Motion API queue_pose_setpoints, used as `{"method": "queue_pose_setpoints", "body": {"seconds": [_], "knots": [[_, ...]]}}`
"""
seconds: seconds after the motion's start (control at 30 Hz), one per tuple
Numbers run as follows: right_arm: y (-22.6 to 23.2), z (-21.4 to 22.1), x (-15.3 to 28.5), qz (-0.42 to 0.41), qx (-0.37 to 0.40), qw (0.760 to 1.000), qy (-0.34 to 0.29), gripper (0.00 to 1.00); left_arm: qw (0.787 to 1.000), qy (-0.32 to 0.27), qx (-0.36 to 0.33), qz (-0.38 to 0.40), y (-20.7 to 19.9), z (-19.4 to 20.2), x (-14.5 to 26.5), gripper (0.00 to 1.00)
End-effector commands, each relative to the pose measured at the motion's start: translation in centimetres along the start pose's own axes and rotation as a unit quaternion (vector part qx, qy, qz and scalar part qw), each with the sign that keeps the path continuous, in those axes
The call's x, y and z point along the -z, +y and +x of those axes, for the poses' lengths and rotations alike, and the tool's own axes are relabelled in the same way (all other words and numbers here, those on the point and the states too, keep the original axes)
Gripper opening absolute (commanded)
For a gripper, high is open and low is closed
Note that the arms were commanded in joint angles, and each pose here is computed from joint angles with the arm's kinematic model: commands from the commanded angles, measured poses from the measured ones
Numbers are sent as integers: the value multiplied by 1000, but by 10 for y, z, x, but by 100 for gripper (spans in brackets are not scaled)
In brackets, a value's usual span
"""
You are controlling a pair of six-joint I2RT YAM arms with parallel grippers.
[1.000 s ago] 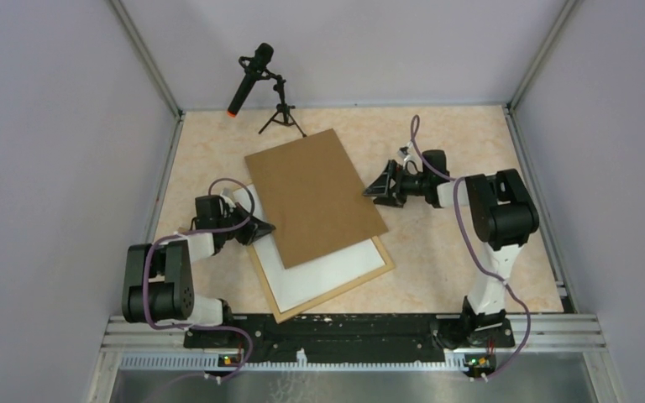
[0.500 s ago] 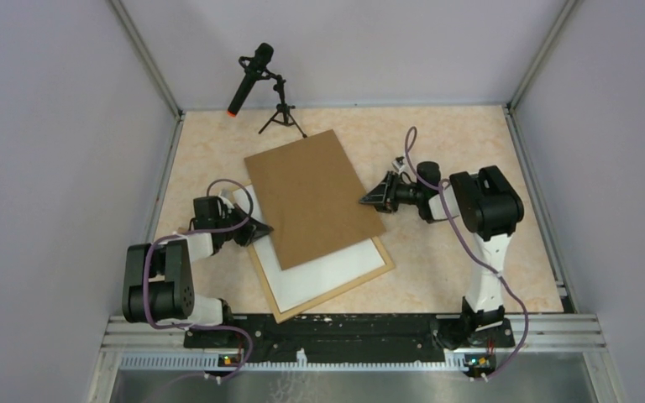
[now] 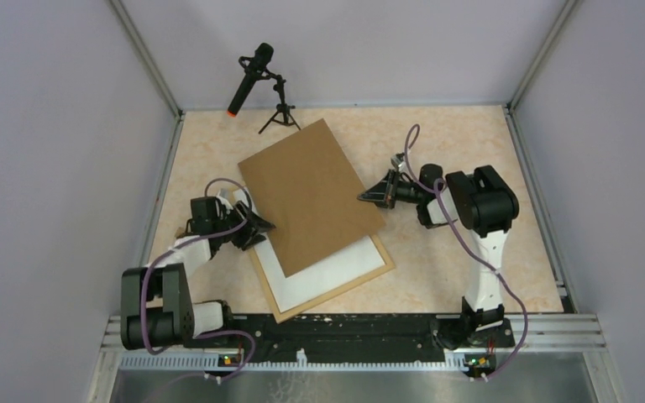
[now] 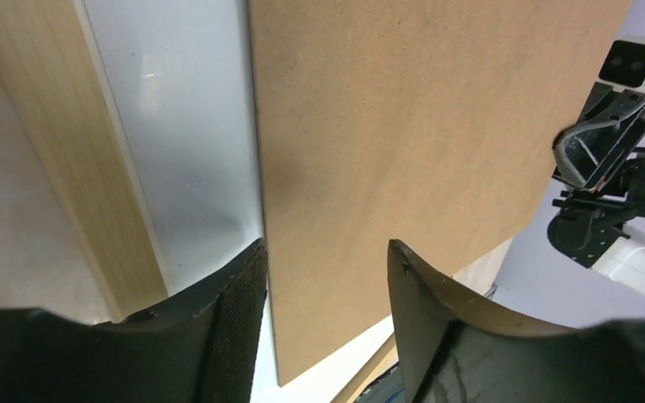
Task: Put the photo into the frame
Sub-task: Place the photo frame item in the photo frame.
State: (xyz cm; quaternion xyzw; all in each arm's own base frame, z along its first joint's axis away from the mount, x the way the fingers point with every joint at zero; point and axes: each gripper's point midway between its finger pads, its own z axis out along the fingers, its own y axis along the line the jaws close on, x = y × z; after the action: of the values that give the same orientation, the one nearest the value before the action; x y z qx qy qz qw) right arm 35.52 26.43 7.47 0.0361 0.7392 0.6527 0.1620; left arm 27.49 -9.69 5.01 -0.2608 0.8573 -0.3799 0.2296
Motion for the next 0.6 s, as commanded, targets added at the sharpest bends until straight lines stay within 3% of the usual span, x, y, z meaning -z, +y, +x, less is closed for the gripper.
{"method": "queue_pose_setpoints", "body": {"seconds": [0.0, 0.13, 0.3, 0.4, 0.57], "knots": [[17, 9, 2, -55, 56, 997, 19, 0, 999, -23, -41, -24, -10, -10, 19, 66], [20, 9, 7, -68, 52, 996, 18, 0, 995, -51, -50, -64, -9, -18, 35, 84], [19, 9, 8, -66, 45, 997, 20, 0, 981, -118, -34, -152, 11, -35, 57, 98], [17, 10, 10, -60, 36, 997, 22, 0, 982, -122, -15, -144, 19, -29, 50, 98], [19, 13, 13, -49, 28, 998, 15, 0, 996, -64, -3, -58, 9, -1, 28, 98]]}}
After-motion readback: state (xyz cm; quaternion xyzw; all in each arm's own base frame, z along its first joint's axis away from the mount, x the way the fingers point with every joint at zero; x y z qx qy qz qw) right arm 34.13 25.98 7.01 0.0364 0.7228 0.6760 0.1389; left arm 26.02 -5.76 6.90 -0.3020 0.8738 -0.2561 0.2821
